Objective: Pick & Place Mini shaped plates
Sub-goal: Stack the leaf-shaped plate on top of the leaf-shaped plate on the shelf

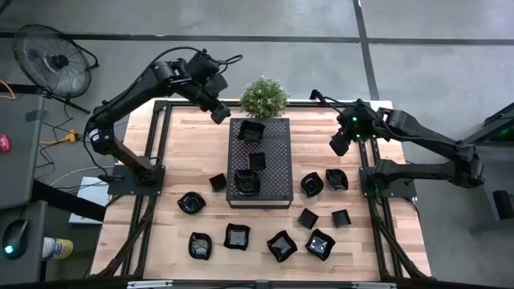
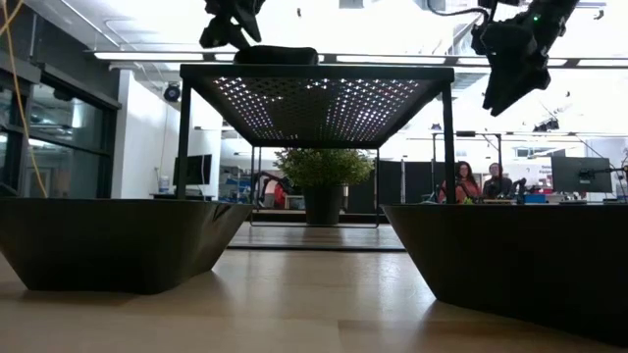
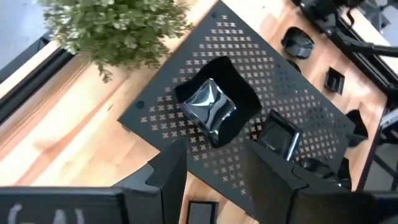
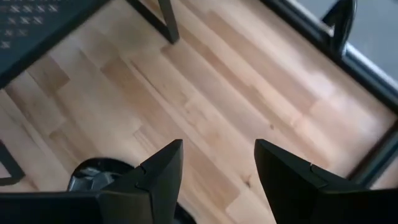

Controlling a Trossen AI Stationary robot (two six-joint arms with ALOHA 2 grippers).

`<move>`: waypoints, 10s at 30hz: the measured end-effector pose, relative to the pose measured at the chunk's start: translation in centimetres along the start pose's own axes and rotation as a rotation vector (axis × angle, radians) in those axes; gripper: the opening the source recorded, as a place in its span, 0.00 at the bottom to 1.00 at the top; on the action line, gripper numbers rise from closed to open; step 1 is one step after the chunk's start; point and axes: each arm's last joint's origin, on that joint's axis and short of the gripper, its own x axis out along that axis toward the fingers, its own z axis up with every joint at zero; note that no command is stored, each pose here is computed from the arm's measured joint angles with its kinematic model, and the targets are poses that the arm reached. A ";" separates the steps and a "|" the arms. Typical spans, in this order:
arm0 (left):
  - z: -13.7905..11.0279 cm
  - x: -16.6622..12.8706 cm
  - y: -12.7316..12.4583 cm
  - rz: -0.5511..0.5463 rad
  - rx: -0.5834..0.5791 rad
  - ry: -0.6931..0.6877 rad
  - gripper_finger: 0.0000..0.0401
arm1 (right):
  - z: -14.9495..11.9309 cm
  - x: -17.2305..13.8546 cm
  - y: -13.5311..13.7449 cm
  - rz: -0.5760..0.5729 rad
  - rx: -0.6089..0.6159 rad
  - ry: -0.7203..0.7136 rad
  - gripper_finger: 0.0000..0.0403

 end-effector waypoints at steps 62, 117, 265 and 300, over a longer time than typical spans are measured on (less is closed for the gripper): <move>-15.9 0.2 0.8 -0.454 0.131 -0.236 0.37 | -7.6 7.3 3.0 0.089 0.538 0.492 0.48; -16.3 -0.5 0.7 -0.495 0.129 -0.238 0.37 | -13.5 9.9 10.4 -0.065 0.121 0.628 0.01; -1.3 4.0 -3.0 -0.025 -0.342 -0.043 0.37 | 10.5 5.8 21.3 -0.458 -2.089 -0.211 0.00; -1.3 5.0 -3.0 -0.052 -0.269 0.011 0.01 | 10.7 5.7 21.5 -0.425 -2.078 -0.269 0.00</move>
